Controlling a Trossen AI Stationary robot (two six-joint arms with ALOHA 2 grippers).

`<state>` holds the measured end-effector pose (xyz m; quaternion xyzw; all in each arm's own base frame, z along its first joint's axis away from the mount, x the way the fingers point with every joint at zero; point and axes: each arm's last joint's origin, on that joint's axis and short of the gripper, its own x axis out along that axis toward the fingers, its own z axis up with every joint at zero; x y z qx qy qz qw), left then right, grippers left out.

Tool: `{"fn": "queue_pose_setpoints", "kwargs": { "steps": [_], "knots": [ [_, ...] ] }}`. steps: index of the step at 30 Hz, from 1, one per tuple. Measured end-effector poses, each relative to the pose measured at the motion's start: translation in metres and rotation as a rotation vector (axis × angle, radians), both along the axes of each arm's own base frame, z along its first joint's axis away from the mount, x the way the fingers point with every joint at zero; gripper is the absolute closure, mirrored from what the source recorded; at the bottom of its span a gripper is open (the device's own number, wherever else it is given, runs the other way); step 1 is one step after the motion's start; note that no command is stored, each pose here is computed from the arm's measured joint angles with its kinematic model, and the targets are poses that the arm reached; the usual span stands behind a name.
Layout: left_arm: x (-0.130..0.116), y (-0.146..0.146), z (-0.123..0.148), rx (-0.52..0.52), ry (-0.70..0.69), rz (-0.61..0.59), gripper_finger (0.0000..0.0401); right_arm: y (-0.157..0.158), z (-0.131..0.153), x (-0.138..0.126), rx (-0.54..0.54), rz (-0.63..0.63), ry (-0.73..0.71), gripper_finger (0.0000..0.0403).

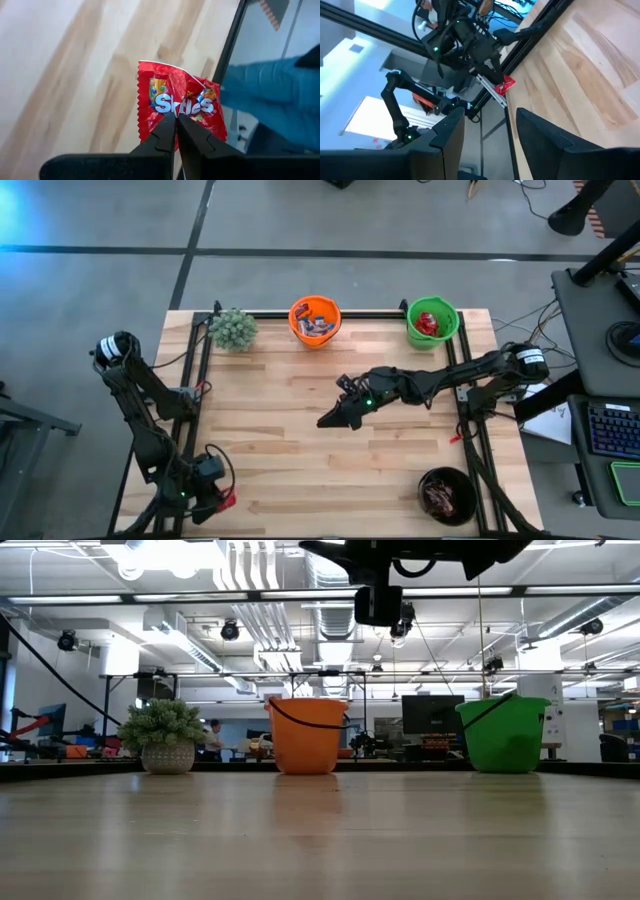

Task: Organize candy in baskets
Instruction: Put the red candy into the green bucket

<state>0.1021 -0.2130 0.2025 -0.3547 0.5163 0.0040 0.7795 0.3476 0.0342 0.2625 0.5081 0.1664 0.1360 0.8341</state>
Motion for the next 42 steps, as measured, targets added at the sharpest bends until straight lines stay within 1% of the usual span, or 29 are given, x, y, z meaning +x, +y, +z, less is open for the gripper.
{"fn": "queue_pose_setpoints", "kwargs": {
  "steps": [5, 17, 23, 26, 31, 42],
  "knots": [
    [0.008, 0.005, 0.001, 0.05, -0.079, 0.046, 0.0401, 0.002, 0.003, 0.001, -0.003, 0.005, -0.008, 0.0234],
    [0.033, 0.019, 0.004, 0.187, -0.206, 0.088, 0.0401, 0.008, 0.006, 0.001, -0.002, 0.001, -0.014, 0.0234],
    [0.049, 0.023, 0.021, 0.256, -0.282, 0.078, 0.0401, 0.008, 0.006, 0.001, 0.002, 0.0, -0.011, 0.0234],
    [0.058, 0.027, 0.03, 0.293, -0.298, 0.073, 0.0401, 0.008, 0.006, 0.001, 0.005, 0.0, -0.01, 0.0234],
    [0.072, 0.038, 0.046, 0.359, -0.305, 0.078, 0.0401, 0.008, 0.006, 0.001, 0.006, 0.012, -0.009, 0.0234],
    [0.11, 0.068, 0.08, 0.458, -0.377, 0.119, 0.0401, 0.008, 0.005, 0.001, 0.016, 0.028, 0.008, 0.0234]
  ]
}}
